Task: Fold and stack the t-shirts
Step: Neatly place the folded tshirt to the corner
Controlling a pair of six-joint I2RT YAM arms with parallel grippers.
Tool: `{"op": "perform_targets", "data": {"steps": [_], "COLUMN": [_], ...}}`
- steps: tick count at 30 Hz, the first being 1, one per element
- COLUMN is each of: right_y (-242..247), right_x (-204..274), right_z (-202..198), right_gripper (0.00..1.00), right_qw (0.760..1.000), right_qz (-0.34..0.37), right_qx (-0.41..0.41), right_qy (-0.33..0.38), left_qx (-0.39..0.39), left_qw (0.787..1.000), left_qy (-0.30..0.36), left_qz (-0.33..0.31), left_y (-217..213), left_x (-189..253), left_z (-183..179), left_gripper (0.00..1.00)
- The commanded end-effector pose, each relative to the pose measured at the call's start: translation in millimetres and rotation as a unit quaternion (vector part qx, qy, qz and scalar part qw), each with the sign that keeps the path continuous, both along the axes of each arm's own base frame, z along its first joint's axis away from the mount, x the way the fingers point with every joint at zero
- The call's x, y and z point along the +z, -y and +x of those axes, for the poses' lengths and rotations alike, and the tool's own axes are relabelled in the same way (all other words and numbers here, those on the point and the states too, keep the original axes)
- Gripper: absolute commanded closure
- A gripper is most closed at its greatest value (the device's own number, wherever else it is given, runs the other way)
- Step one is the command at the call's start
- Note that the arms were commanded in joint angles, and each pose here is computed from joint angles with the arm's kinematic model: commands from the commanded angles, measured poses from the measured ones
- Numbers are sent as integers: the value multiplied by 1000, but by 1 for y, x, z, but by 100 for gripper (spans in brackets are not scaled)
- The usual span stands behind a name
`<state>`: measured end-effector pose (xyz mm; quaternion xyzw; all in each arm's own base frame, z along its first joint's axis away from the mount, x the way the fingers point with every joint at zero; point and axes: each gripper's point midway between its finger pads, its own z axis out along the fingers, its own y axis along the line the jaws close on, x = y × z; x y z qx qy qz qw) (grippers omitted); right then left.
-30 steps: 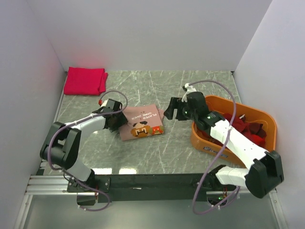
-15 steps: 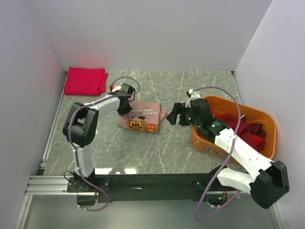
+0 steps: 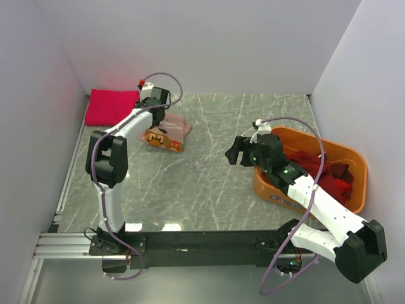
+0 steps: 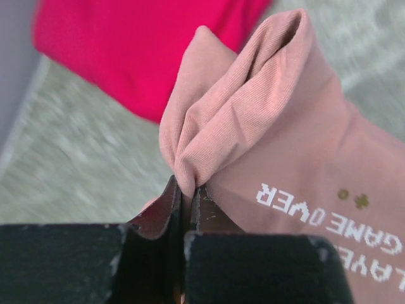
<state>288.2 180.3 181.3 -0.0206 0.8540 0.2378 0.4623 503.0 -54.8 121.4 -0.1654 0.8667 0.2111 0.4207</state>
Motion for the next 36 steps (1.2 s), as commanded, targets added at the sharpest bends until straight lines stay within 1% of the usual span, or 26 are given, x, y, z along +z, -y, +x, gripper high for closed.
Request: {"op": "perform_targets", "data": {"steps": [1,2,9,11,15,18,22,31,34,36], "right_y": [10,10,11,12,12,14,17,17,18,16], "right_x": [-8,-9,-12,-13,-13,-14,-14,-13,-14,-15], "right_z": [3,3,6,7,8,8,10,10,11,12], "right_gripper": [14,14,14,14,14,14,14,14,14,14], "right_qw": [1000,1000,999,999,999,999,998,998,998,998], "right_qz": [-19,-19,-29,-31,-34,-40,-46,-47,-49,-50], "right_qx": [-16,-17,-20,-22,-24,-25,-33,-32,-33,-32], "right_qy": [1,0,-3,-4,-5,-4,-2,0,0,-2], "left_qx": [-11,-15,-20,-31,-38,-31,-32,-33,-34,-38], "left_qw": [994,993,988,985,985,983,982,973,971,971], "left_qy": [92,90,125,121,133,141,140,165,176,178], "left_qz": [63,77,93,116,108,116,126,157,159,152], "left_y": [-26,-34,-62,-68,-76,-88,-97,-110,-111,-111], "left_x": [77,82,108,114,123,135,144,189,202,202], "left_z": [29,32,60,64,78,85,90,92,92,92], "left_gripper": [99,99,99,99,99,99,99,99,99,99]}}
